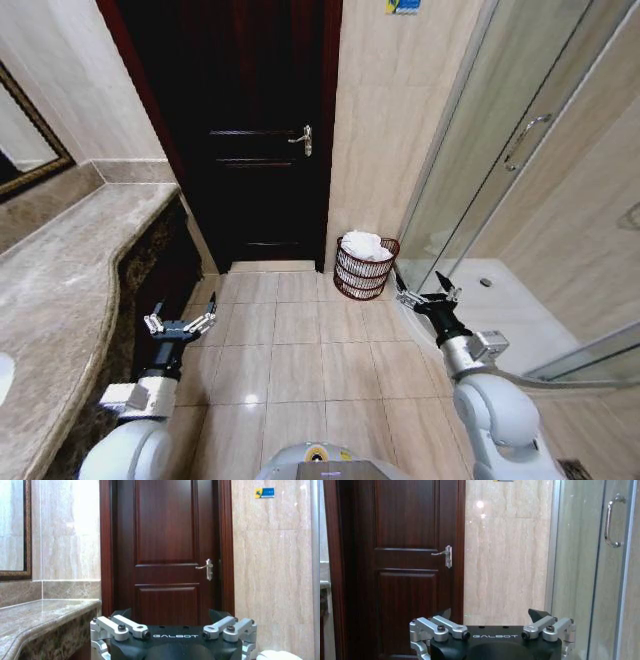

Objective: Discard the used towel into the hamper.

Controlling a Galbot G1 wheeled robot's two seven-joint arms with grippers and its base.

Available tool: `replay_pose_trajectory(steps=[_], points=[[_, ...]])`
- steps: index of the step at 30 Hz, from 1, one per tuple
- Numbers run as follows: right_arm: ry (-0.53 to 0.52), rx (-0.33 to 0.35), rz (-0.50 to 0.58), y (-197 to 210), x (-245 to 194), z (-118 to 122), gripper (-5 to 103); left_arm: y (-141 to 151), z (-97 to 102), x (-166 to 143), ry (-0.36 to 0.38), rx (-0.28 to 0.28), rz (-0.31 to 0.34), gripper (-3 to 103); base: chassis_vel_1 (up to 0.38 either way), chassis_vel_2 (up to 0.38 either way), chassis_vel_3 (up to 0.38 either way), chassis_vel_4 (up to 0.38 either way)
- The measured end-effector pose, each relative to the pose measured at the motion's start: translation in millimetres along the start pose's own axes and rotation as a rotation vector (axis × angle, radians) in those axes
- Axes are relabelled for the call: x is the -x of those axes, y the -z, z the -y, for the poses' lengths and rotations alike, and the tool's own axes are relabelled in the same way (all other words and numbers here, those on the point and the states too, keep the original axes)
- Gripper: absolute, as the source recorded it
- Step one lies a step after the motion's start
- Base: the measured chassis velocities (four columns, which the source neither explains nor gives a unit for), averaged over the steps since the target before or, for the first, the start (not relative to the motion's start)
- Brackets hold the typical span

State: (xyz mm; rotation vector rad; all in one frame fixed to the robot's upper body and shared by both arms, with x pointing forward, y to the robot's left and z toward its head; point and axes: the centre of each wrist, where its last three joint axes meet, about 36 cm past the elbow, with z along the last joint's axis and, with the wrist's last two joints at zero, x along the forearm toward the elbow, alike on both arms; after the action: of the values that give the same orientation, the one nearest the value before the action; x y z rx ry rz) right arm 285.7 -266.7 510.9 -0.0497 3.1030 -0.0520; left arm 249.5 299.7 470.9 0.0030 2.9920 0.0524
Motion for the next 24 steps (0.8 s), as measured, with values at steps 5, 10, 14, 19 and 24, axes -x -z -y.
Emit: replay_pose_trajectory(steps=[5,10,14,19,24], points=[[0.001,0.001,0.001,1.5,-0.8,-1.6,100,-0.5,-0.8,0.0,0.0,-0.002,0.003,100,0.0,0.0,0.0,0.0],[-0.003,0.001,0.0,2.1,-1.6,-2.8,100,-3.7,-2.9,0.3,-0.002,-0.003,0.0,100,0.0,0.0,0.0,0.0],[-0.007,0.004,-0.003,1.4,-2.4,-3.1,100,-5.6,-4.2,1.7,-0.005,-0.003,-0.002,100,0.0,0.0,0.0,0.0],[-0.011,0.004,-0.003,2.3,-3.3,-4.4,100,-7.5,-4.9,3.1,-0.008,-0.01,-0.003,100,0.0,0.0,0.0,0.0],[-0.008,0.005,-0.002,6.6,-4.4,-8.2,100,-8.0,-7.0,4.0,-0.011,-0.018,0.0,100,0.0,0.0,0.0,0.0]])
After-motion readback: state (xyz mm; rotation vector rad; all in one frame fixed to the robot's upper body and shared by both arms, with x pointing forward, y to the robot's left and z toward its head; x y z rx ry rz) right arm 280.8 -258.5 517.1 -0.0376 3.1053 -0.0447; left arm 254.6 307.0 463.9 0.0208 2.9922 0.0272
